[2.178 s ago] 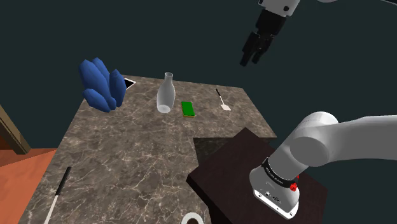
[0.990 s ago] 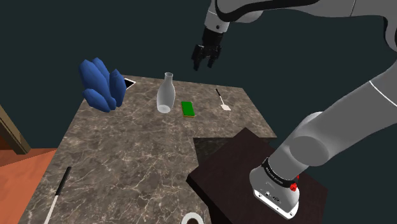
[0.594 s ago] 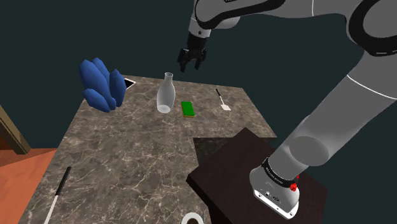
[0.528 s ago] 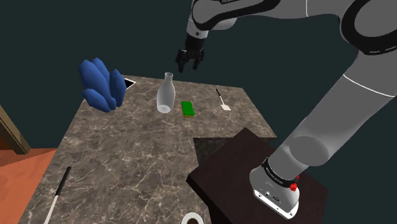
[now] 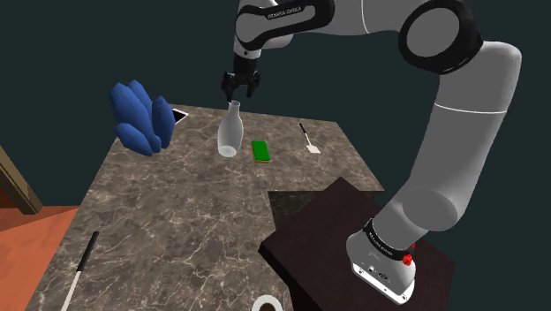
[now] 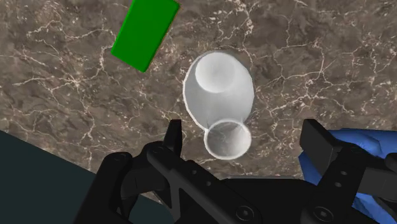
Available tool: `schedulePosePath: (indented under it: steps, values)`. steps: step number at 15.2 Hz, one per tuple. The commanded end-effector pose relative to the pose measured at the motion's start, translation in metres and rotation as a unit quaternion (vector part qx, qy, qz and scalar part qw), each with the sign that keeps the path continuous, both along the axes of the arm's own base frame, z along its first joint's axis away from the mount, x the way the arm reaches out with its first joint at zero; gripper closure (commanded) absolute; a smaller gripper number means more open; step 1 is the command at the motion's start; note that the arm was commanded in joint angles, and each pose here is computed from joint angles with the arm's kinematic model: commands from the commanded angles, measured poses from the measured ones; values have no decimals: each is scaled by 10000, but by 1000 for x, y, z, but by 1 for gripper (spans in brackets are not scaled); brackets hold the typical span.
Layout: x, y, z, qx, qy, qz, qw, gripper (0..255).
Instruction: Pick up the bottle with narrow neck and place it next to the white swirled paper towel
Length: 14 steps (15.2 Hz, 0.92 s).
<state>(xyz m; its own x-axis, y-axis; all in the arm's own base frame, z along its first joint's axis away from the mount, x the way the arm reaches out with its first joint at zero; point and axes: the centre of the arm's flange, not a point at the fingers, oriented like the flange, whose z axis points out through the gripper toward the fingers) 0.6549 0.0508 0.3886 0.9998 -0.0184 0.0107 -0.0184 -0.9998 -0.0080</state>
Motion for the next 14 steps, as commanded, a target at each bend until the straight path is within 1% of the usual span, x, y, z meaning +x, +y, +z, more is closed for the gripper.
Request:
schedulePosePath:
  steps: [1, 2, 9, 14]
  values:
    - [22, -5, -19, -10, 6, -12, 10000, 0]
    - [25, -5, -20, -12, 7, -13, 10000, 0]
    - [26, -5, -60, -12, 7, -13, 10000, 0]
    - [26, -5, -60, -12, 7, -13, 10000, 0]
